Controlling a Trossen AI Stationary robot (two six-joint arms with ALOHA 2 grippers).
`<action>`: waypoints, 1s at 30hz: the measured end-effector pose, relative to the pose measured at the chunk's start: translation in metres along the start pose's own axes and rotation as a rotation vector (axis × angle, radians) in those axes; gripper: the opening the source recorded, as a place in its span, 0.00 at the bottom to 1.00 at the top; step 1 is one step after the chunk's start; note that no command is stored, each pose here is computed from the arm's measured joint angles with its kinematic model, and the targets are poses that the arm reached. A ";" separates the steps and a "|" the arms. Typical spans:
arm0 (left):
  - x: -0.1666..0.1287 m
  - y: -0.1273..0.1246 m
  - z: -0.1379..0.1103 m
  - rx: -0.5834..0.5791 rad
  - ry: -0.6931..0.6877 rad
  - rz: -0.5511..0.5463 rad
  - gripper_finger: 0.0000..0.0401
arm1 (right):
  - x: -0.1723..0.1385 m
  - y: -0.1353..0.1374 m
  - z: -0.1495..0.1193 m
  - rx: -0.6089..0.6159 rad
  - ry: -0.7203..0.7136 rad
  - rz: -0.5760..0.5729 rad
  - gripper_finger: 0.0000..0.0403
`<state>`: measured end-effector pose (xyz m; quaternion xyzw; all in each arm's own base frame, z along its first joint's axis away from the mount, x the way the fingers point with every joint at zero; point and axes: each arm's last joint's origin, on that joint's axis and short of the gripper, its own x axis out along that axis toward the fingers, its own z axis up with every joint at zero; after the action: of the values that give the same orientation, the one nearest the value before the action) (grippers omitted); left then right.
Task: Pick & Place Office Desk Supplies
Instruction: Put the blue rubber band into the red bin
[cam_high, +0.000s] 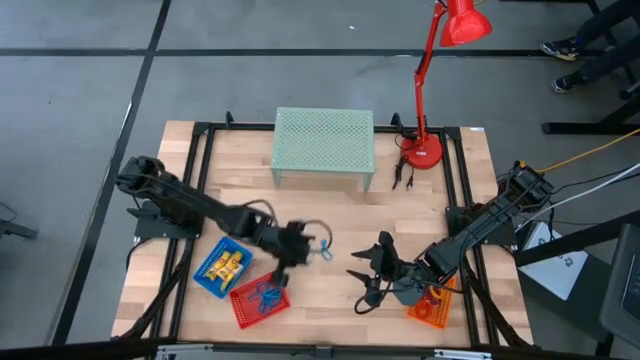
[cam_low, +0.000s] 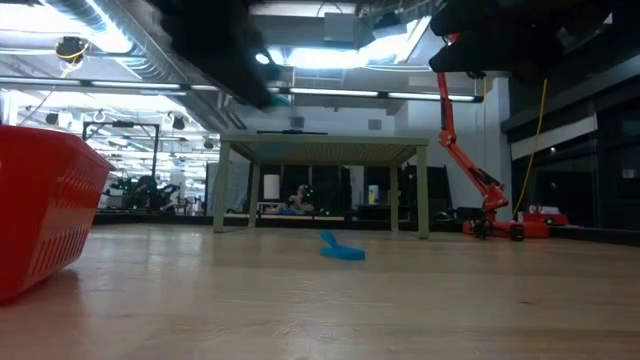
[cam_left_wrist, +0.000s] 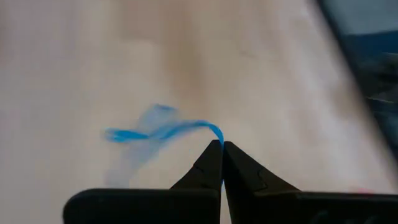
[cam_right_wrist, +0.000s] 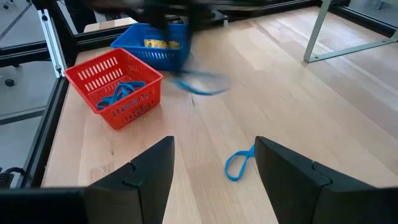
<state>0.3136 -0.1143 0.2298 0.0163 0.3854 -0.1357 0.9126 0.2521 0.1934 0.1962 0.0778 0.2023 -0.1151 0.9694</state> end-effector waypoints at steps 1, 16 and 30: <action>-0.003 -0.010 -0.001 -0.011 0.011 -0.050 0.01 | 0.000 0.000 0.000 -0.002 0.000 0.000 0.56; -0.055 -0.110 -0.025 -0.119 0.012 -0.129 0.01 | 0.000 0.000 0.000 -0.003 0.000 0.000 0.56; -0.025 -0.118 -0.044 -0.186 0.127 -0.048 0.02 | 0.000 0.000 0.000 -0.001 0.000 0.001 0.56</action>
<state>0.2355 -0.2166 0.2259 -0.0691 0.4537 -0.1201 0.8803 0.2521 0.1934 0.1962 0.0773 0.2024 -0.1147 0.9695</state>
